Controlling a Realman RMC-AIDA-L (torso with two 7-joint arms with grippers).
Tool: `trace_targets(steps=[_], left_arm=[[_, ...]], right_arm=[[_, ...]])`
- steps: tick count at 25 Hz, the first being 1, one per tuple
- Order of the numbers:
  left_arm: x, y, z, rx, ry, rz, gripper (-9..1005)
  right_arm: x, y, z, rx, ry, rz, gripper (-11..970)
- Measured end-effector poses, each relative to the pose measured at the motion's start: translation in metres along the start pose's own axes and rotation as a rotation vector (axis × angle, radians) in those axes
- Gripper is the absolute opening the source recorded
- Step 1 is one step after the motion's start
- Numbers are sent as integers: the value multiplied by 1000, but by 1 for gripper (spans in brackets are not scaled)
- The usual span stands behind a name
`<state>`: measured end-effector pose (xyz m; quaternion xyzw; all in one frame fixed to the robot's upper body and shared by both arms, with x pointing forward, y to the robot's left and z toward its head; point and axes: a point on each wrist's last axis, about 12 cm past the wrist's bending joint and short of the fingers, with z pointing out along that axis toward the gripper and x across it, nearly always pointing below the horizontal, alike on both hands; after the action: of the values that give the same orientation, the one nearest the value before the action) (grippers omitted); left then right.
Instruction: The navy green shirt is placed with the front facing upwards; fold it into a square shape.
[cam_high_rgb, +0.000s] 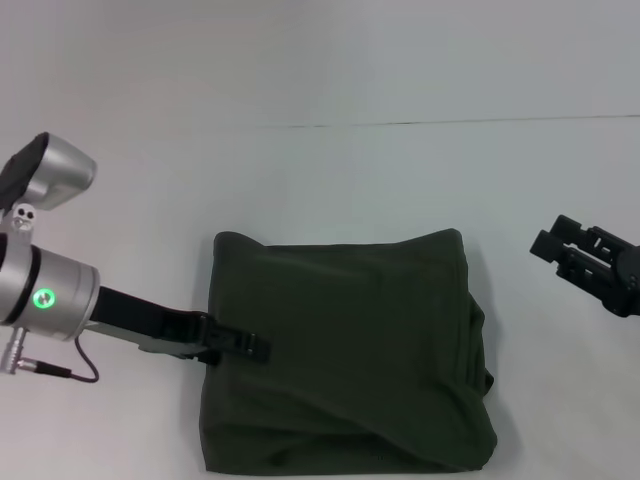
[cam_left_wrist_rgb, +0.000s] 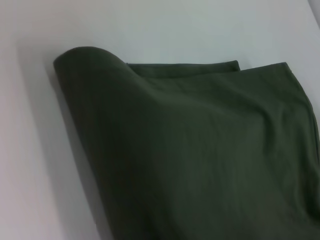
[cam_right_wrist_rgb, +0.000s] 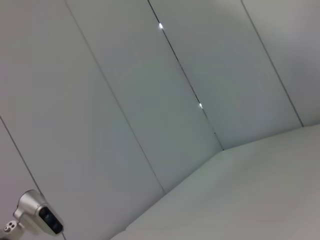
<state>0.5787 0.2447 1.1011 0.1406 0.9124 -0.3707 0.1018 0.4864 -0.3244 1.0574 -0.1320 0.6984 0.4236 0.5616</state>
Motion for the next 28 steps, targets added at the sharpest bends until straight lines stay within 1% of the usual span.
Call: trace_targets(steps=[5, 9, 14, 22, 28], left_arm=[[-1, -4, 7, -8, 19, 18, 917], [-4, -7, 9, -8, 22, 33, 911], [-7, -7, 10, -30, 5, 50, 725], [-8, -9, 14, -36, -6, 66, 484], [-12, -9, 15, -40, -30, 68, 282]], right_arm=[[-1, 0, 1, -5, -3, -2, 614], [-2, 0, 2, -9, -6, -5, 613], [-3, 0, 2, -12, -8, -6, 613], [-4, 0, 2, -10, -14, -6, 613], [-5, 0, 4, -14, -15, -8, 614]])
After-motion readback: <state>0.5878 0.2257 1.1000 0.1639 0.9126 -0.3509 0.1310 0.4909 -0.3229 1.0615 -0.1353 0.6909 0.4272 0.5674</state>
